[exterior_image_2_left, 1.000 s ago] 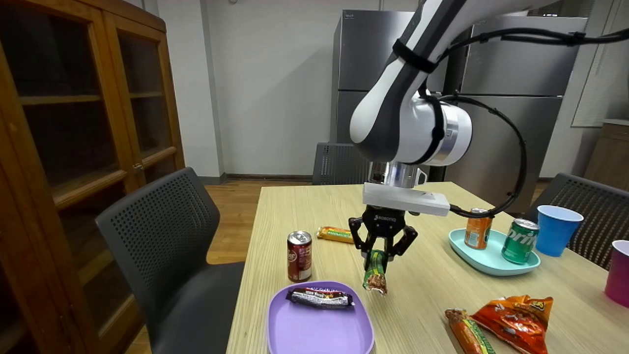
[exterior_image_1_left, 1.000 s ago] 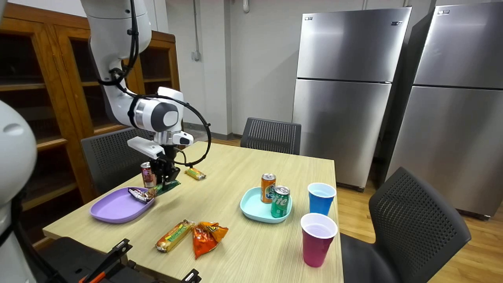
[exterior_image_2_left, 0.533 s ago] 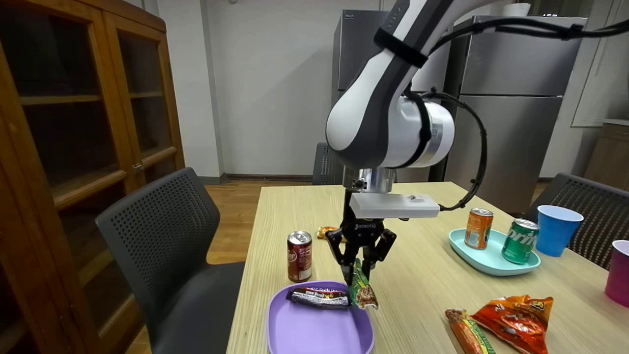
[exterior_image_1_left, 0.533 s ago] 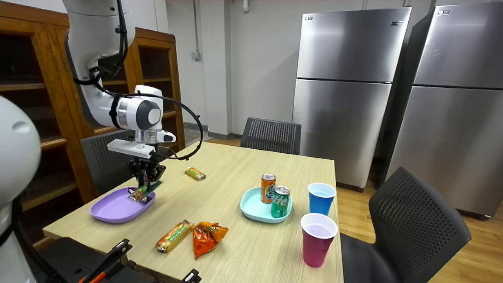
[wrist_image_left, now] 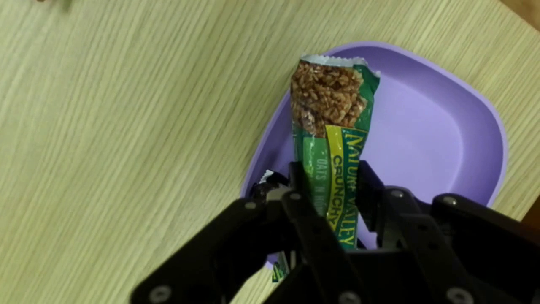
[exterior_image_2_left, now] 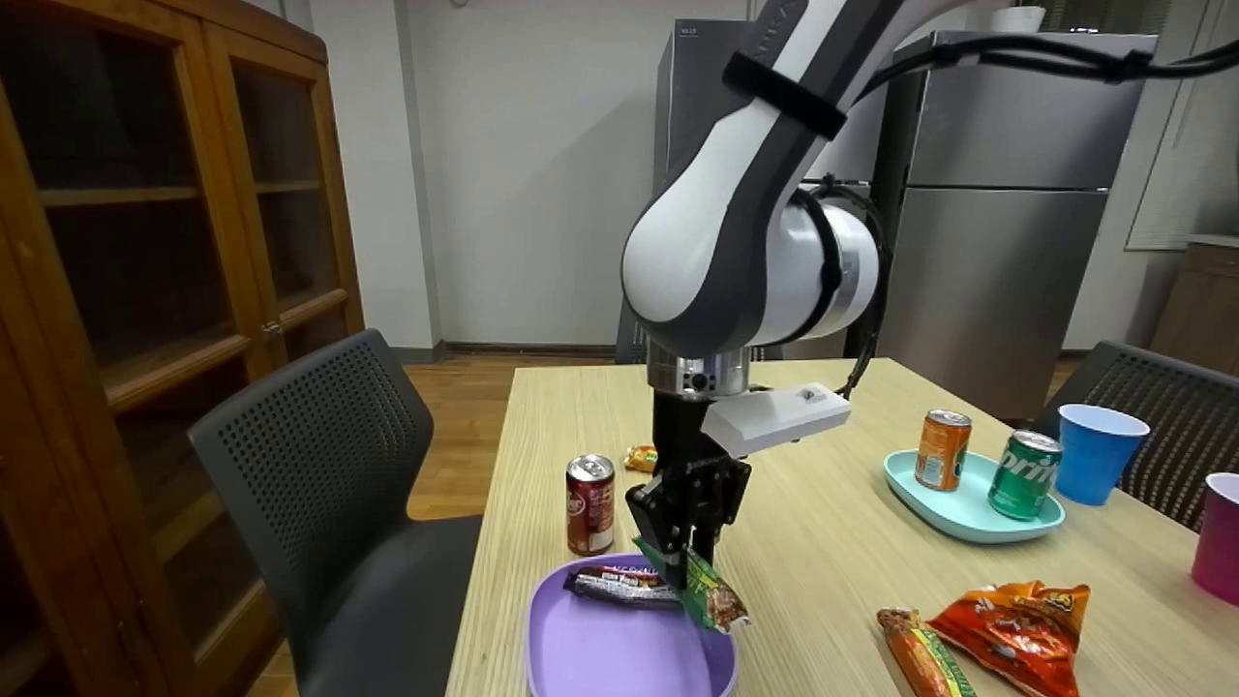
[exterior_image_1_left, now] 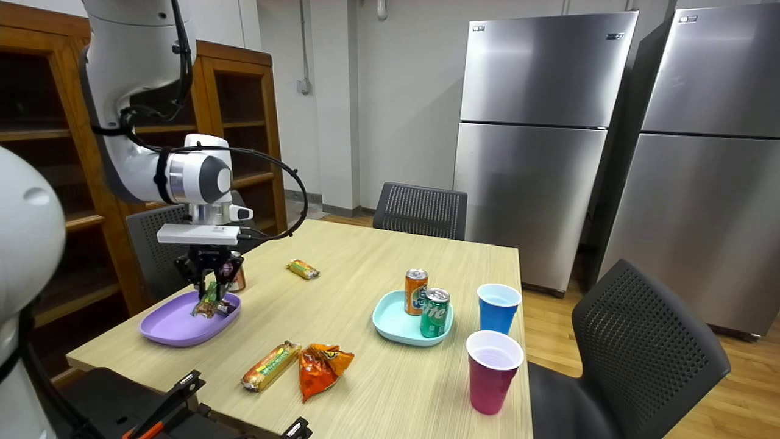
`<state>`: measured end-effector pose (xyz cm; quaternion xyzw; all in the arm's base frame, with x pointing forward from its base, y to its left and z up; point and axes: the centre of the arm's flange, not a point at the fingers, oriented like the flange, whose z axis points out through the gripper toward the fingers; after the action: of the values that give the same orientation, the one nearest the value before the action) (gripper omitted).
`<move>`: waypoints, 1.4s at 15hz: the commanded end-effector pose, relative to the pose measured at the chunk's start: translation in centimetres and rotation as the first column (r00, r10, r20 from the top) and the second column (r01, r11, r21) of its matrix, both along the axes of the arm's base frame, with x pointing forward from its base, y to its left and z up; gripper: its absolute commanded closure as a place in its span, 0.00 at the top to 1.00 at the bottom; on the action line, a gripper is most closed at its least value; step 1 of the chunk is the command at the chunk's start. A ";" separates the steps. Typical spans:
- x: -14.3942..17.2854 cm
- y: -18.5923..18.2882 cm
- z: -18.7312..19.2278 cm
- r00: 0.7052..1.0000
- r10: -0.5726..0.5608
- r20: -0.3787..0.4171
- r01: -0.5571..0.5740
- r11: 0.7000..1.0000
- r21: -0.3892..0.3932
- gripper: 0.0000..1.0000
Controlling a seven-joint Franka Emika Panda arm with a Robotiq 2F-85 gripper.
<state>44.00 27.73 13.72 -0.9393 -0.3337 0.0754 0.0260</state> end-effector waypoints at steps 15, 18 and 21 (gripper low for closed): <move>-1.7 2.3 -2.5 0.939 0.342 -0.017 -0.342 0.940 -0.004 0.08; -1.3 2.7 -3.0 0.942 0.335 -0.013 -0.335 0.942 -0.002 0.08; -0.9 3.1 -3.4 0.943 0.333 -0.009 -0.333 0.943 0.000 0.08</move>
<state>42.25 29.88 10.66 -0.8743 -0.4766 0.0896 0.0180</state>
